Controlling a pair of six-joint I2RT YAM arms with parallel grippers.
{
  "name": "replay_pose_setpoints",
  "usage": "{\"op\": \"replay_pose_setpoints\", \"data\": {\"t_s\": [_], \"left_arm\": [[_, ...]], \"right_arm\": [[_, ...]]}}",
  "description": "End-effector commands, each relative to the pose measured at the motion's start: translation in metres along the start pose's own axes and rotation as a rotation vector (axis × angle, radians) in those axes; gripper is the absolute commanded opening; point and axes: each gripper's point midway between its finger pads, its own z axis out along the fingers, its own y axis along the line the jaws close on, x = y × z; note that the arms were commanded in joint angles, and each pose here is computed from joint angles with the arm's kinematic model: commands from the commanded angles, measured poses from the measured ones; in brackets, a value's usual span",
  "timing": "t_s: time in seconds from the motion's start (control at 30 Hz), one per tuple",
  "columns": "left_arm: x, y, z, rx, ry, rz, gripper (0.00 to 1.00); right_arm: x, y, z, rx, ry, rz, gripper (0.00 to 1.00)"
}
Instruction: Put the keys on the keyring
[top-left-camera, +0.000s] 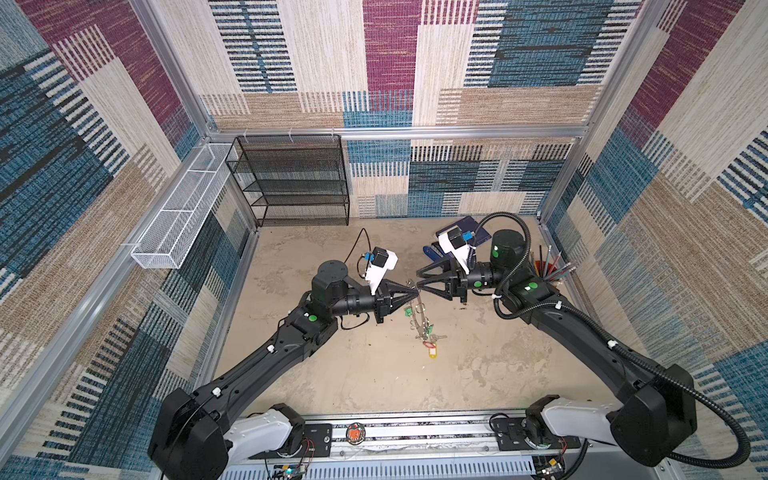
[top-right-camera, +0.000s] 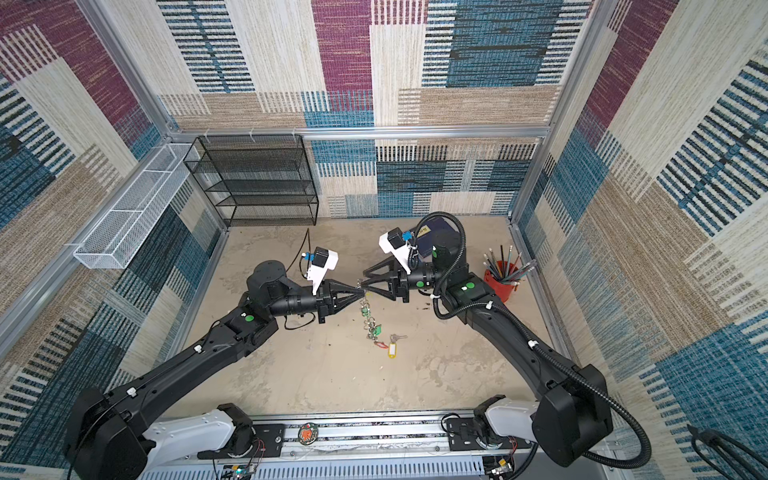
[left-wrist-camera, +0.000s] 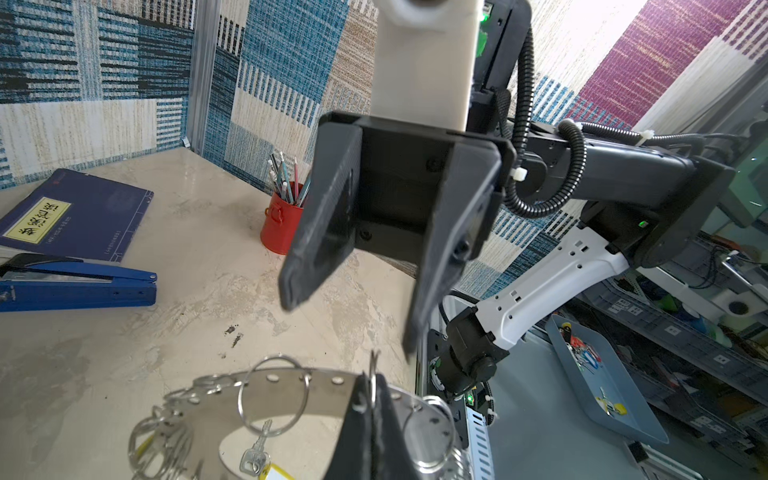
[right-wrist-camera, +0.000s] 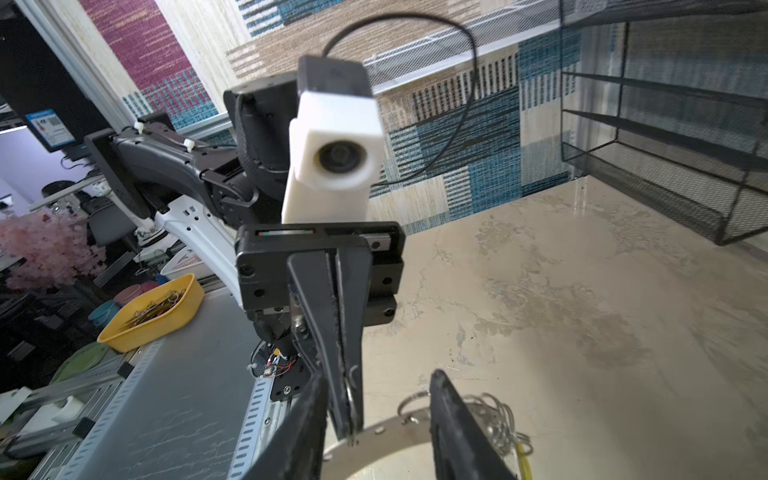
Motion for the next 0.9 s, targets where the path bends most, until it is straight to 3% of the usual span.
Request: {"op": "replay_pose_setpoints", "data": {"t_s": [0.0,0.13,0.33,0.87], "left_arm": [[-0.024,-0.007,-0.005,0.01,-0.11,0.053,0.0],[-0.032,-0.009,-0.009,0.008,-0.169,0.062,0.0],[-0.036,-0.012,-0.008,0.034,-0.206,0.061,0.0],[-0.03,-0.009,-0.003,0.05,-0.192,0.057,0.0]], "right_arm": [[-0.008,0.006,-0.006,-0.011,-0.04,-0.007,0.44],[-0.003,0.013,-0.008,-0.031,-0.049,0.012,0.48],[0.002,0.012,-0.005,-0.065,-0.044,0.04,0.45],[-0.008,0.016,0.001,-0.15,-0.061,0.034,0.39]]}}
